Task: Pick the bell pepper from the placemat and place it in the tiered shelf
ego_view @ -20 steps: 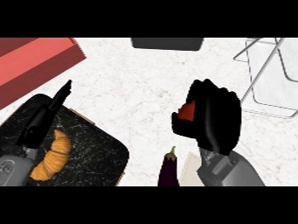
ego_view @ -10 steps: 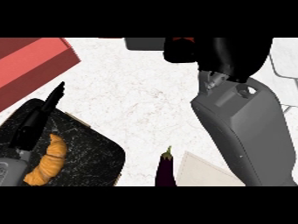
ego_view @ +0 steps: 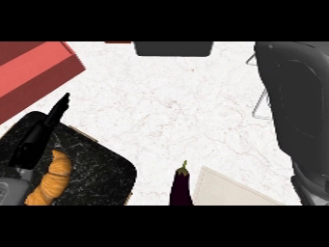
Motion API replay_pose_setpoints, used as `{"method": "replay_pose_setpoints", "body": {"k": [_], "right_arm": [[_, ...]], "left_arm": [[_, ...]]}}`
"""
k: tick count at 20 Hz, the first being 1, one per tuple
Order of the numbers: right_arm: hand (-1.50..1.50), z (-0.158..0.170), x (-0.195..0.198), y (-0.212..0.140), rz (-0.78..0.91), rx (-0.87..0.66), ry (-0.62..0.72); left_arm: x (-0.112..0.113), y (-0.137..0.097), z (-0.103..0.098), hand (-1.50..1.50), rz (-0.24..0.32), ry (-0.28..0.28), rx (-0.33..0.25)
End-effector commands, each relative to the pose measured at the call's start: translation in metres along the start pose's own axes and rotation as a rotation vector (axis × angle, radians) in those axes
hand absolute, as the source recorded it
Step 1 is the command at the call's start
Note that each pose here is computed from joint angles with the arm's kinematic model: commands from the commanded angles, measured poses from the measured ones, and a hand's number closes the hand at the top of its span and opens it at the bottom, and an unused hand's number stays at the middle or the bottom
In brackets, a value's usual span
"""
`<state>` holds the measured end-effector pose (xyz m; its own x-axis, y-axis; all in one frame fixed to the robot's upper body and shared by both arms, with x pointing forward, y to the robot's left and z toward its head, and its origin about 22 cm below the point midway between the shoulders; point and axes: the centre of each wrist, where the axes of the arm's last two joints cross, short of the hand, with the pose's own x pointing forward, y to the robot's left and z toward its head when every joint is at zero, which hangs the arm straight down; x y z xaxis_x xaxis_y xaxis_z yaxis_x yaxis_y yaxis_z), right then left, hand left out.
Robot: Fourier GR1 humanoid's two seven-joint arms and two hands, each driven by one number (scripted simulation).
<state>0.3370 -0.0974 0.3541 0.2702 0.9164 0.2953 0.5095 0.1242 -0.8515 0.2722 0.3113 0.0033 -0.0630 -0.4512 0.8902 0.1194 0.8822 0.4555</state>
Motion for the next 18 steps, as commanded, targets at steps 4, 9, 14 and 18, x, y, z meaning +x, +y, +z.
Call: {"method": "replay_pose_setpoints", "body": {"k": [4,9,14,18], "right_arm": [[1.5,-0.051,-0.042,-0.001,0.163,0.099,0.113],[1.5,-0.072,-0.076,0.018,0.183,0.095,0.149],[1.5,-0.068,-0.11,0.03,0.158,0.142,0.113],[1.5,-0.084,-0.14,0.046,0.123,0.186,0.105]], "left_arm": [[0.008,0.004,0.004,0.0,0.002,-0.004,0.002],[0.0,-0.006,0.001,0.0,0.015,0.0,0.0],[0.011,-0.01,-0.009,0.0,0.008,0.017,0.002],[-0.003,-0.002,0.017,0.0,0.0,-0.002,0.007]]}}
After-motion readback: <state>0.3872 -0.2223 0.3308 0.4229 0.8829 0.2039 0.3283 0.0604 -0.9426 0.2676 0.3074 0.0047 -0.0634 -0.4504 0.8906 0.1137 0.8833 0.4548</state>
